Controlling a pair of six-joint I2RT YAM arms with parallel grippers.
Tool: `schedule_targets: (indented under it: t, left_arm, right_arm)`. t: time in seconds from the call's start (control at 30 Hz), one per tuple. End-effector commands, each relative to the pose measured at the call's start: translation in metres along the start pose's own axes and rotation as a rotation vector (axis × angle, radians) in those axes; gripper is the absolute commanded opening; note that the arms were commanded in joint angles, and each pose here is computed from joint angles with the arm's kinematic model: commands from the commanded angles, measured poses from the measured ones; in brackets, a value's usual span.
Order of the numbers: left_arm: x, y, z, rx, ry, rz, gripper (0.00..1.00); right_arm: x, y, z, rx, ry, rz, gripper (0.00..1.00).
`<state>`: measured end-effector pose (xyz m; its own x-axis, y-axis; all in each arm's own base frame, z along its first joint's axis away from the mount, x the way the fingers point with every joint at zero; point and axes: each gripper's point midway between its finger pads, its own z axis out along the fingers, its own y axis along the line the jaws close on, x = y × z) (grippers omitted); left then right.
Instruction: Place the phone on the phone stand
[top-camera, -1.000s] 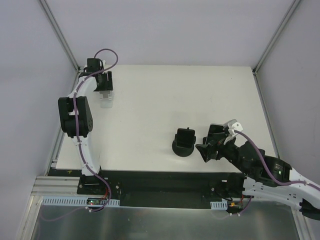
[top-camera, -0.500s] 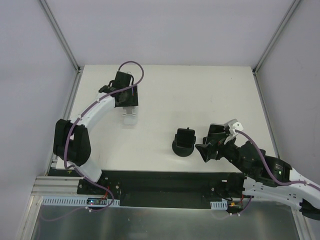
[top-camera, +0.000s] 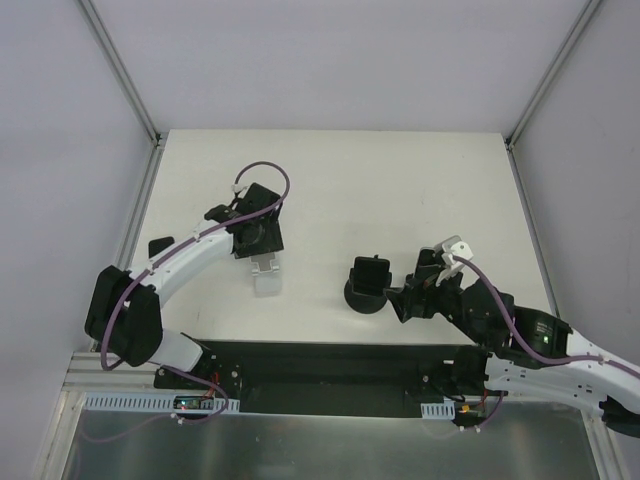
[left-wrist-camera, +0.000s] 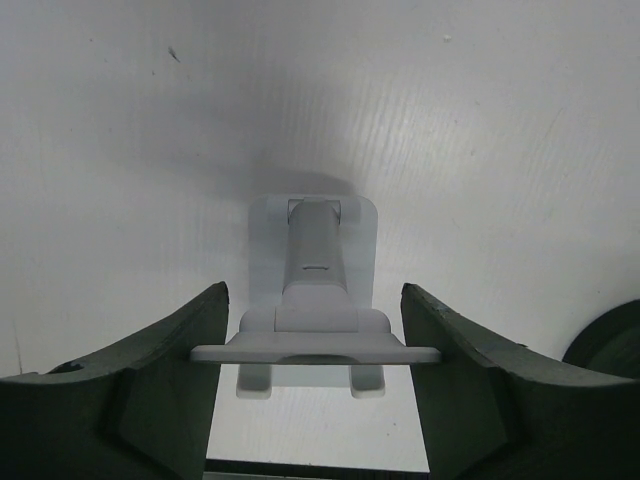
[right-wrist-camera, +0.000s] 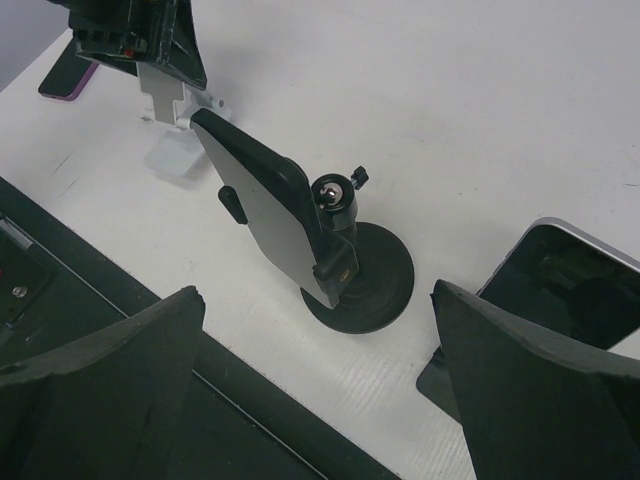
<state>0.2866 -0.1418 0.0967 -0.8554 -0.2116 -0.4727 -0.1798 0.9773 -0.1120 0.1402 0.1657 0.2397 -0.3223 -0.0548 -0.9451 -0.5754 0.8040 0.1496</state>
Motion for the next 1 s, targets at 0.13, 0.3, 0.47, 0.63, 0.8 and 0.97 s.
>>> schedule_targets:
  t: [0.13,0.3,0.47,0.63,0.8,0.97]
  left_arm:
    - [0.024,-0.019,-0.026,0.065,-0.036,-0.031,0.00]
    - [0.026,-0.027,-0.025,0.051,-0.055,0.060,0.00]
    - [0.033,-0.033,-0.020,0.062,-0.056,0.108,0.05]
    - [0.038,-0.037,-0.017,0.077,-0.051,0.111,0.27]
    - [0.041,-0.038,-0.013,0.082,-0.046,0.101,0.34]
    - [0.043,-0.047,-0.012,0.097,-0.038,0.103,0.23]
  right_arm:
    - [-0.018,0.004,0.002,0.004,-0.051,0.041,1.00]
    - [-0.020,0.008,0.001,-0.017,-0.060,0.053,0.99]
    - [-0.023,0.010,-0.001,-0.033,-0.073,0.067,1.00]
    - [-0.024,0.009,-0.002,-0.039,-0.079,0.071,1.00]
    - [-0.025,0.010,-0.004,-0.045,-0.084,0.072,1.00]
    - [-0.023,0.009,-0.004,-0.046,-0.084,0.078,1.00]
